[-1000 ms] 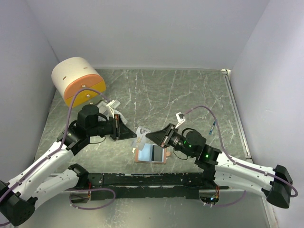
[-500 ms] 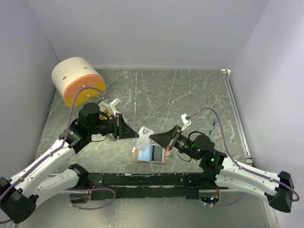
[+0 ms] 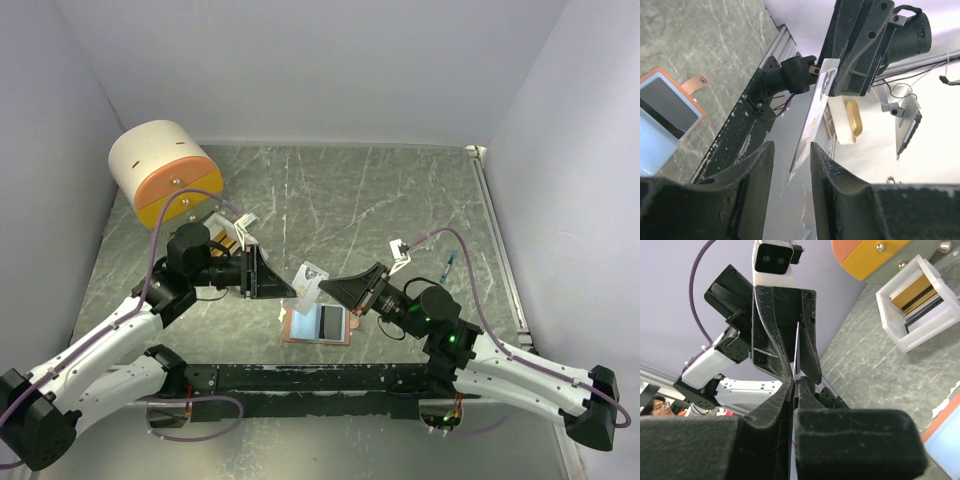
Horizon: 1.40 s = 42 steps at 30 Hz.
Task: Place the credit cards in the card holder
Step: Pick up the credit card from the storage box.
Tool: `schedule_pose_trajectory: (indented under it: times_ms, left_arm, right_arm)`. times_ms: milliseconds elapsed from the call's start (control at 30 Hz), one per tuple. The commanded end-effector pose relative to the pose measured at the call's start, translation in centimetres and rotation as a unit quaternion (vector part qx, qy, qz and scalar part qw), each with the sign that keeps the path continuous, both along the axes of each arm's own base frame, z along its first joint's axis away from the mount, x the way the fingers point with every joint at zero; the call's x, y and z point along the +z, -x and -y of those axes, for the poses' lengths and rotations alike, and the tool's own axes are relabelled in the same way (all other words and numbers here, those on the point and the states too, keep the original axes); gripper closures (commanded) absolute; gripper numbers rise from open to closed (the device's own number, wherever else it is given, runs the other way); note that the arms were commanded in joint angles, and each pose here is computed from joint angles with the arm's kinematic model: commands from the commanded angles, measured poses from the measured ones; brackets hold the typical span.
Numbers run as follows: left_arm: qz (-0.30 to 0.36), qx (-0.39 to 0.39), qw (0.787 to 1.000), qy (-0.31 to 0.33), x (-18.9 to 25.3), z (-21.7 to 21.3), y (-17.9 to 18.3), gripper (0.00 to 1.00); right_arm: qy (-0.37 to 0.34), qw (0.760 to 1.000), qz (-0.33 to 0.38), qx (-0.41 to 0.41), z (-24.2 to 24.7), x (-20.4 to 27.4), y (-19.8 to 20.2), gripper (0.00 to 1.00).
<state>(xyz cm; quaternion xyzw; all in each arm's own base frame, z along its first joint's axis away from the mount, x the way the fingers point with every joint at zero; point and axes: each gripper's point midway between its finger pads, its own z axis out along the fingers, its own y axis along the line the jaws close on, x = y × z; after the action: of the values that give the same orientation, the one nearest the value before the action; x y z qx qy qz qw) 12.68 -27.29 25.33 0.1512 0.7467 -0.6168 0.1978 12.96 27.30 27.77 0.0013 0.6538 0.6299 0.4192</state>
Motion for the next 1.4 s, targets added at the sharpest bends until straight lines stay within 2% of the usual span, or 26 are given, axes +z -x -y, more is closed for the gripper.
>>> schedule_pose_trajectory:
  times_ms: [0, 33, 233, 300, 700, 833, 1033, 1167, 1233, 1367]
  left_arm:
    - [0.012, -0.035, 0.998, 0.043, 1.5, 0.3, 0.9, 0.56]
    - [0.013, -0.035, 0.999, 0.037, 1.2, 0.2, 0.9, 0.58]
    - [0.025, -0.031, 0.999, -0.008, -0.2, -0.2, 0.8, 0.87]
    - [0.033, -0.036, 0.999, -0.01, -0.5, -0.4, 1.0, 0.93]
    - [0.078, -0.084, 0.993, -0.017, -0.6, -1.0, 2.5, 0.93]
    - [0.086, -0.095, 0.992, 0.001, 0.0, -1.0, 2.9, 0.93]
    - [0.087, -0.1, 0.991, 0.019, 0.6, -0.9, 3.2, 0.93]
    - [0.084, -0.103, 0.991, 0.022, 0.6, -0.8, 3.2, 0.93]
    - [0.081, -0.099, 0.992, 0.017, 0.3, -0.8, 3.1, 0.93]
    - [0.073, -0.097, 0.993, 0.006, -0.3, -0.9, 3.1, 0.93]
  right_arm:
    - [-0.015, 1.0, 0.002, 0.001, -0.2, 0.9, -0.1, 1.0]
    - [-0.015, 1.0, 0.002, 0.0, -0.2, 0.9, -0.1, 1.0]
    - [-0.014, 1.0, -0.005, -0.016, 0.5, 0.9, -0.3, 1.0]
    - [-0.018, 1.0, -0.005, -0.022, 0.9, 1.1, -0.4, 1.0]
    - [-0.01, 1.0, -0.002, -0.027, 1.7, 1.9, -0.2, 1.0]
    - [-0.006, 1.0, -0.003, -0.021, 1.4, 2.0, -0.1, 0.88]
    - [-0.018, 1.0, -0.002, -0.002, 0.5, 2.3, 0.2, 0.85]
    - [-0.015, 1.0, -0.001, 0.004, 0.1, 2.3, 0.2, 0.89]
    - [-0.016, 1.0, 0.006, 0.007, 0.0, 2.4, 0.3, 0.99]
    - [-0.028, 0.999, 0.011, -0.014, 1.0, 2.5, 0.0, 1.0]
